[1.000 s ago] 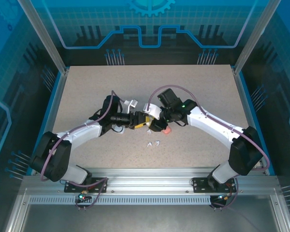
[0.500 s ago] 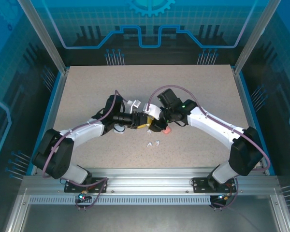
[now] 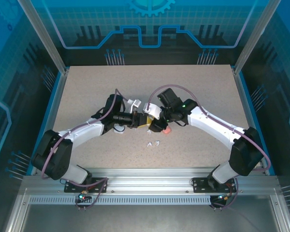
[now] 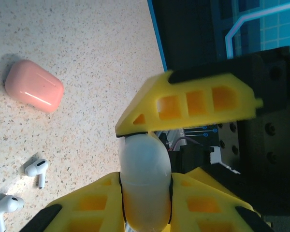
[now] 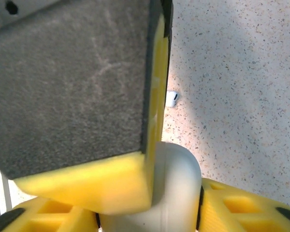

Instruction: Insert the wireless bluetooth earbuds into the charging case

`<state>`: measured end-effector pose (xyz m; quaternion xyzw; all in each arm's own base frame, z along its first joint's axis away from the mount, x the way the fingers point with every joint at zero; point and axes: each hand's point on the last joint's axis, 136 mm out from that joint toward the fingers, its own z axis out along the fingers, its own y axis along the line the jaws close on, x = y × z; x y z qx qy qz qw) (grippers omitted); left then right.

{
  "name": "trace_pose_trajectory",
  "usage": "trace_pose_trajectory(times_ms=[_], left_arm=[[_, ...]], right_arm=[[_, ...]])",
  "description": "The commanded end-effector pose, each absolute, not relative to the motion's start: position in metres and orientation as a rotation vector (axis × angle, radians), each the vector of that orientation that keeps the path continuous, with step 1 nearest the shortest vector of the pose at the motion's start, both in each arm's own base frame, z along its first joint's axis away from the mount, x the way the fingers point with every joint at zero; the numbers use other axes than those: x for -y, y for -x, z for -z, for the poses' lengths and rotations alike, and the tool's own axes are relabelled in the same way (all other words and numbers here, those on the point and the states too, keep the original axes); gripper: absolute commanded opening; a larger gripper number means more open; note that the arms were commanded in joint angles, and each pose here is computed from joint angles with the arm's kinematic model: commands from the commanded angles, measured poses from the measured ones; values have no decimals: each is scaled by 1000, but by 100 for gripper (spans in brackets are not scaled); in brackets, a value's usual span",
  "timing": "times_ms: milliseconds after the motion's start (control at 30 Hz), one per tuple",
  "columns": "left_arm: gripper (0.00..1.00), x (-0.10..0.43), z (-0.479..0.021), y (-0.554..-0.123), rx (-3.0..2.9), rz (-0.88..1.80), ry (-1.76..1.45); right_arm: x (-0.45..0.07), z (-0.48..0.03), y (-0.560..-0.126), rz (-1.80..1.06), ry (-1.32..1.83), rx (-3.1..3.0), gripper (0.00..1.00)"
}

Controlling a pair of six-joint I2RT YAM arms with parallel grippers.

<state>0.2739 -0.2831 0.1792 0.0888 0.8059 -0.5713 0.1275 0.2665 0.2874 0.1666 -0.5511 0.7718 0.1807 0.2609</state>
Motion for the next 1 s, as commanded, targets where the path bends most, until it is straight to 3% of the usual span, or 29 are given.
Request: trace_pose_trajectory(times_ms=[0, 167, 400, 733, 967], left_arm=[[11, 284, -213, -270, -2205, 1606, -420], [6, 277, -227, -271, -2100, 1476, -488], [0, 260, -241, -271, -1901, 1242, -608], [0, 254, -263, -242, -1598, 1065, -852], [0, 251, -268, -231, -1517, 1011, -919]], right_arm=[[-286, -196, -261, -536, 1432, -2036, 62], [-272, -220, -249, -623, 1354, -1981, 79], [-251, -248, -233, -711, 1253, -1878, 88], [-260, -268, -232, -718, 1251, -1765, 85], [-282, -271, -220, -833, 1402, -1714, 74]])
